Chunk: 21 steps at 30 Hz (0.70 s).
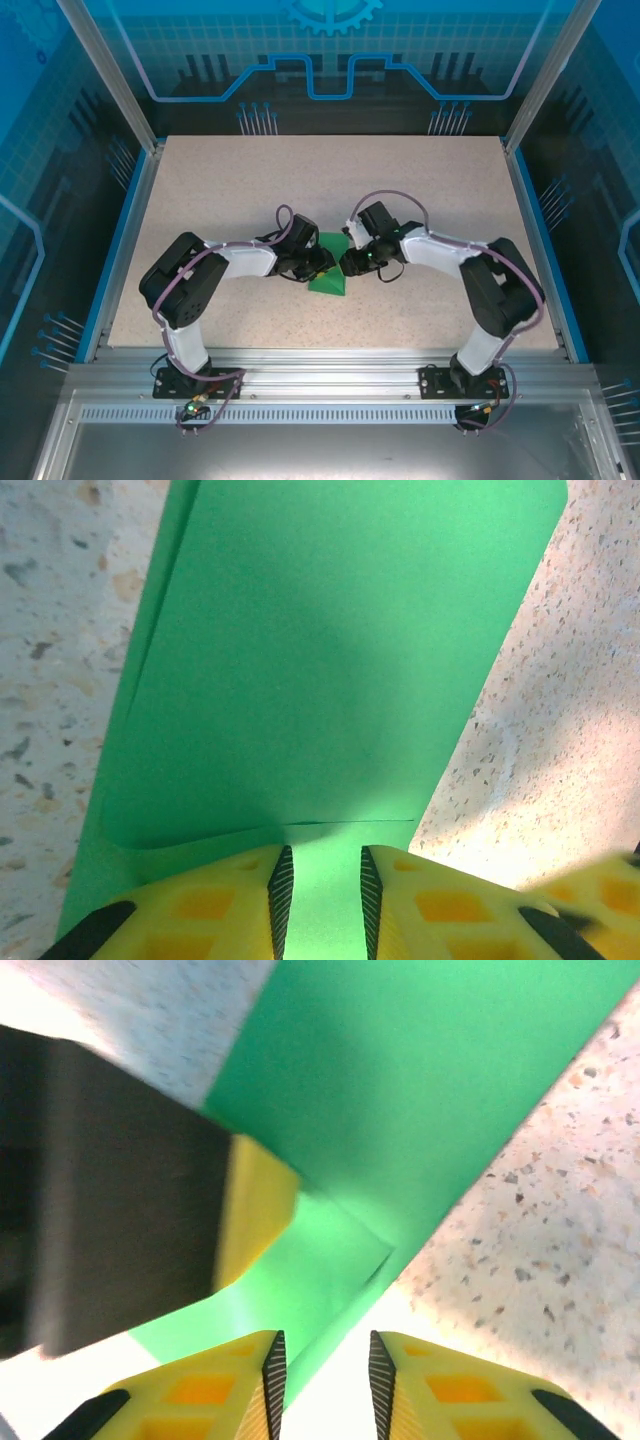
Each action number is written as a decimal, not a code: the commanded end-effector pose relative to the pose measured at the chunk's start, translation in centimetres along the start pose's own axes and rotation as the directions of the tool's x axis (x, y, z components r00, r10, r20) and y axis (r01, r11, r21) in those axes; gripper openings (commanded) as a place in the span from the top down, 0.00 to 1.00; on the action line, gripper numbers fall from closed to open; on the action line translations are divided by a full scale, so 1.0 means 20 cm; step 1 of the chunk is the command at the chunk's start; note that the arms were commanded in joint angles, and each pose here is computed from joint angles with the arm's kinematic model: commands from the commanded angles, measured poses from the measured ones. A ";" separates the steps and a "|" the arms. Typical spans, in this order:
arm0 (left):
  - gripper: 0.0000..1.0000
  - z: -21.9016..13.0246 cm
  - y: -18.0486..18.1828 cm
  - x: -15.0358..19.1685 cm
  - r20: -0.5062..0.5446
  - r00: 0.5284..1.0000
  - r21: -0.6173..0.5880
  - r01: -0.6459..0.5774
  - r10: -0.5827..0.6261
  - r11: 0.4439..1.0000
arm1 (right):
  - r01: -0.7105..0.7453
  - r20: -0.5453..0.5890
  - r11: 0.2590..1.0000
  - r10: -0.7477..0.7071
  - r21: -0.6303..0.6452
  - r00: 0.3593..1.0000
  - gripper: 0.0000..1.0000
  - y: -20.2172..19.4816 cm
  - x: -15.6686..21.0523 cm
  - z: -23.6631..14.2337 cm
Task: Fold a paper plane with a square sheet of paper (pick it up from the middle)
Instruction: Fold the triangle a second time at the center of the table.
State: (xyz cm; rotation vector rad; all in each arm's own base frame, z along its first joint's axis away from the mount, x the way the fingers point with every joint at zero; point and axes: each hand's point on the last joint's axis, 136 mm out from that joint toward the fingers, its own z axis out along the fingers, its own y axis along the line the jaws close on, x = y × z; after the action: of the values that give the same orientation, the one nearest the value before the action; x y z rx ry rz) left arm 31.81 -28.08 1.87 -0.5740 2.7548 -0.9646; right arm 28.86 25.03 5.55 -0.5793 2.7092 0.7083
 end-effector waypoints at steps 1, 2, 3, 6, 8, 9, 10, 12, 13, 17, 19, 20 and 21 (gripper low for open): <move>0.71 0.04 0.10 0.02 -0.013 1.000 -0.062 0.004 -0.004 0.998 | -0.026 0.023 0.995 0.029 -0.093 0.999 0.75 0.10 0.01 -0.06; 0.71 0.04 0.10 0.02 -0.013 1.000 -0.058 0.001 -0.002 0.998 | -0.032 0.015 0.991 0.034 -0.129 0.999 0.77 0.14 0.03 -0.06; 0.71 0.03 0.09 0.01 -0.013 1.000 -0.054 0.001 -0.002 0.999 | -0.032 0.005 0.987 0.033 -0.159 0.999 0.78 0.18 0.05 -0.04; 0.71 0.03 0.08 0.02 -0.017 1.000 -0.049 -0.003 0.002 0.999 | -0.026 -0.025 0.977 0.021 -0.213 0.999 0.82 0.28 0.08 0.02; 0.71 0.03 0.08 0.02 -0.018 1.000 -0.046 -0.008 0.007 0.999 | -0.040 -0.037 0.974 0.033 -0.222 0.999 0.83 0.30 0.08 0.06; 0.71 0.03 0.08 0.02 -0.019 1.000 -0.046 -0.007 0.006 0.999 | -0.052 -0.041 0.973 0.044 -0.226 0.998 0.84 0.31 0.08 0.08; 0.71 0.03 0.08 0.02 -0.018 1.000 -0.048 -0.009 0.008 0.999 | -0.061 -0.043 0.971 0.052 -0.229 0.998 0.84 0.31 0.07 0.10; 0.71 0.03 0.08 0.02 -0.022 1.000 -0.045 -0.011 0.010 0.999 | -0.075 -0.053 0.974 0.065 -0.215 0.996 0.85 0.29 0.07 0.12; 0.71 0.04 0.08 0.02 -0.022 1.000 -0.045 -0.012 0.011 0.999 | -0.079 -0.062 0.976 0.068 -0.205 0.996 0.85 0.28 0.07 0.14; 0.71 0.04 0.07 0.02 -0.026 1.000 -0.037 -0.016 0.015 0.999 | -0.100 -0.115 0.985 0.085 -0.137 0.990 0.86 0.21 0.12 0.19; 0.70 0.04 0.06 0.02 -0.026 0.999 -0.034 -0.020 0.019 0.999 | -0.123 -0.144 0.985 0.106 -0.117 0.984 0.86 0.17 0.15 0.21; 0.70 0.04 0.06 0.02 -0.028 0.999 -0.035 -0.021 0.020 0.999 | -0.135 -0.158 0.985 0.117 -0.108 0.981 0.86 0.15 0.17 0.22; 0.70 0.04 0.06 0.02 -0.027 0.999 -0.037 -0.021 0.020 0.999 | -0.144 -0.165 0.985 0.127 -0.097 0.978 0.86 0.13 0.18 0.23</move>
State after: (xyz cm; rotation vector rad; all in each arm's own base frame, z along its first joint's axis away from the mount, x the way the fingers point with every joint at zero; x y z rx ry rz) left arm 31.85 -28.13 1.89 -0.5614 2.7525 -0.9663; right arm 25.23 29.21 2.39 -0.5460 2.8289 0.9261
